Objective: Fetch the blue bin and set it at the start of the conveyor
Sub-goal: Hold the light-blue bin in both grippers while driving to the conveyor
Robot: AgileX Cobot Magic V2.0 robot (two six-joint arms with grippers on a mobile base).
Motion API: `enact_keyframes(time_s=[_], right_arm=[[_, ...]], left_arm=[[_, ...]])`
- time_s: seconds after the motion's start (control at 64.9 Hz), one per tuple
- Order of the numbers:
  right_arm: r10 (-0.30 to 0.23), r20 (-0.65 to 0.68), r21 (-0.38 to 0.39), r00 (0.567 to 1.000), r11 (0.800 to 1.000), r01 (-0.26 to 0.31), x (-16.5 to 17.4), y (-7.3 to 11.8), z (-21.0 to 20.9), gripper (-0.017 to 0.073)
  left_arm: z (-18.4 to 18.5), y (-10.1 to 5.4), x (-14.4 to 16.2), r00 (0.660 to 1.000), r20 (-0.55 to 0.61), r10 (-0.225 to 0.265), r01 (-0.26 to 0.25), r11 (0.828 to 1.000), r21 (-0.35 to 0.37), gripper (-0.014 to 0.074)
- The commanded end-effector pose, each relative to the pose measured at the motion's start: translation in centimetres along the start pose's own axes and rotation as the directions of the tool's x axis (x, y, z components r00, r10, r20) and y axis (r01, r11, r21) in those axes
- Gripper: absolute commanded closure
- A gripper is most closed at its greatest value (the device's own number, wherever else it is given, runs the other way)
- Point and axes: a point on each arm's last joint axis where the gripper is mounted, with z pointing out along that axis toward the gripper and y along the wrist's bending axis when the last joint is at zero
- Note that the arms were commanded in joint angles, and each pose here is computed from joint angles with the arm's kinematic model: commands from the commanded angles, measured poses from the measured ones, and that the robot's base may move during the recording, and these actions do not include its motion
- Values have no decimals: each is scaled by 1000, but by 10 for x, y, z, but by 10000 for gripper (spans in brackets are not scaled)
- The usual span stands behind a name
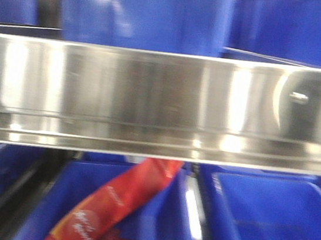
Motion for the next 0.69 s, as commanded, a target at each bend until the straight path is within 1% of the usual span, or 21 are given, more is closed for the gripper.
enact_keyframes(time_s=[0.0, 0.678], right_arm=[[-11, 56, -11, 998, 1000, 12, -7, -1, -8, 724], [-11, 56, -11, 998, 1000, 12, -7, -1, -8, 724]], left_arm=[[-7, -3, -7, 998, 56, -2, 0, 999, 37, 705], [-5, -3, -7, 999, 54, -1, -1, 999, 36, 705]])
